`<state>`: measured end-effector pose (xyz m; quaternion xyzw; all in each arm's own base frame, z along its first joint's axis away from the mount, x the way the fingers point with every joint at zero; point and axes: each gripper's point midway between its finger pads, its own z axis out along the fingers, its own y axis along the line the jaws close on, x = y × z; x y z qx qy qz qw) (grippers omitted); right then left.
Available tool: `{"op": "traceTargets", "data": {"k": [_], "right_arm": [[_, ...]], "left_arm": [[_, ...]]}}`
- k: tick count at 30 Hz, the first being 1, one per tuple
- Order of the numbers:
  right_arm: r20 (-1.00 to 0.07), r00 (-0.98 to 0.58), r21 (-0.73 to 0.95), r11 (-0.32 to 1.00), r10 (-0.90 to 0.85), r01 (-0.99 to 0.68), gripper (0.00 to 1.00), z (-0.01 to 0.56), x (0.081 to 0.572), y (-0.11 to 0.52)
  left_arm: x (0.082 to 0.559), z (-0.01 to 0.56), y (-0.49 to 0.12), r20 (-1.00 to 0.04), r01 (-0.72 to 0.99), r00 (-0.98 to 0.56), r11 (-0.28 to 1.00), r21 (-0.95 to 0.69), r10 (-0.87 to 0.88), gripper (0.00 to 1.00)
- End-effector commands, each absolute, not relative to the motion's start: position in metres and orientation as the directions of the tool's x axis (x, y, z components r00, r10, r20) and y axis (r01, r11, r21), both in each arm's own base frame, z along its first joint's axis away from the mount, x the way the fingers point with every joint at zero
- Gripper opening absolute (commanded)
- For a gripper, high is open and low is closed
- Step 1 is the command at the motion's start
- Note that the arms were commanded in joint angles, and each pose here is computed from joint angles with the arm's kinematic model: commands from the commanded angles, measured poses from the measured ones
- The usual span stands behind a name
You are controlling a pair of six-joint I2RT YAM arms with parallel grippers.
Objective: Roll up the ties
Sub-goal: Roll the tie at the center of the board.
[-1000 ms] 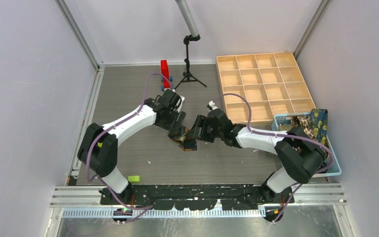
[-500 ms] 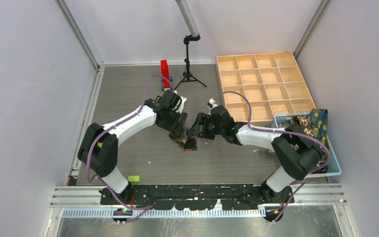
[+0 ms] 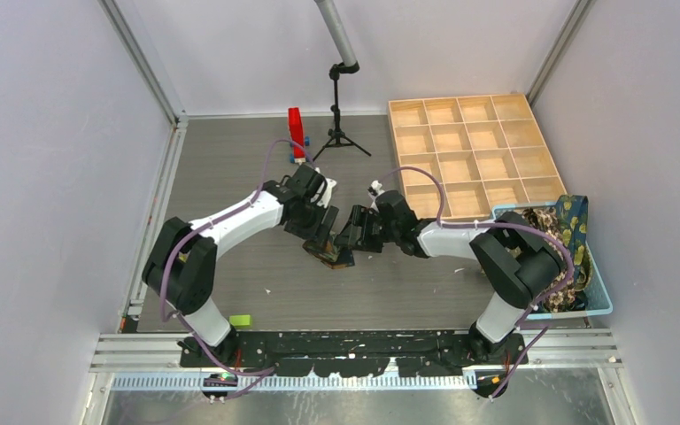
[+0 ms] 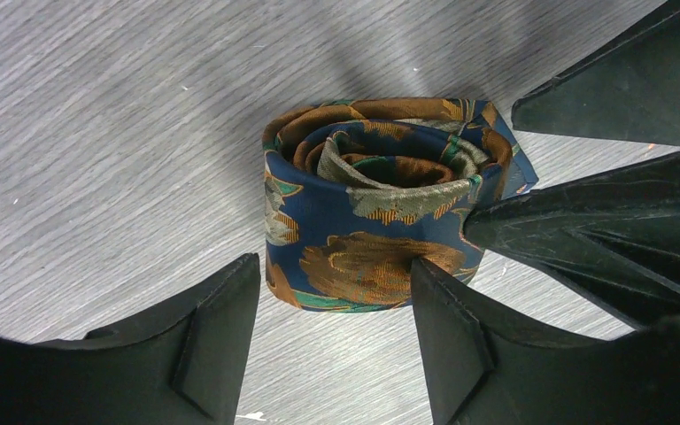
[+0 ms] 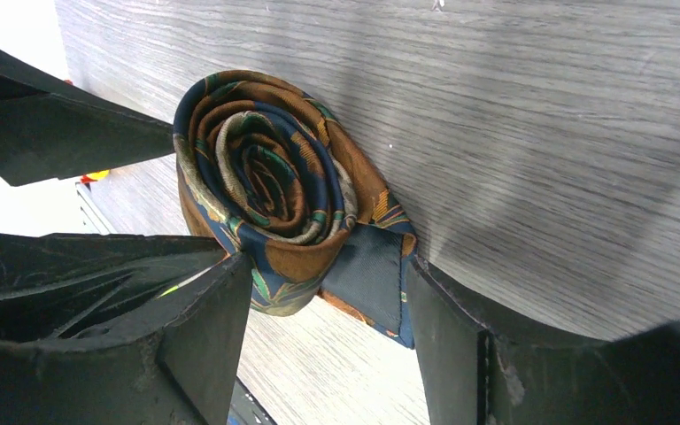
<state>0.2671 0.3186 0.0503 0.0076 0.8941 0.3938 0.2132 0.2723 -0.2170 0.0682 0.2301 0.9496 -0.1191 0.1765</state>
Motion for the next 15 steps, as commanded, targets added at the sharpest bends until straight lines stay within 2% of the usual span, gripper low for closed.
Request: {"op": "traceTargets", "data": {"k": [1,7,15], "right_arm": [[-0.410,-0.896,0.745,0.629,0.173,-0.219,0.69,0.064,0.273,0.330],[-0.426,-0.890,0.758,0.601,0.161,-0.254,0.68,0.067,0.268,0.330],[-0.463,-0.877,0.666,0.704,0.130,-0.247,0.68,0.045,0.275,0.313]], "left_arm": [[0.271,0.065,-0.226,-0.397,0.505,-0.822,0.846,-0.173,0.409,0.65],[0.271,0.060,-0.228,-0.387,0.506,-0.824,0.846,-0.170,0.415,0.64],[0.272,0.059,-0.231,-0.381,0.510,-0.824,0.842,-0.177,0.419,0.63]]}}
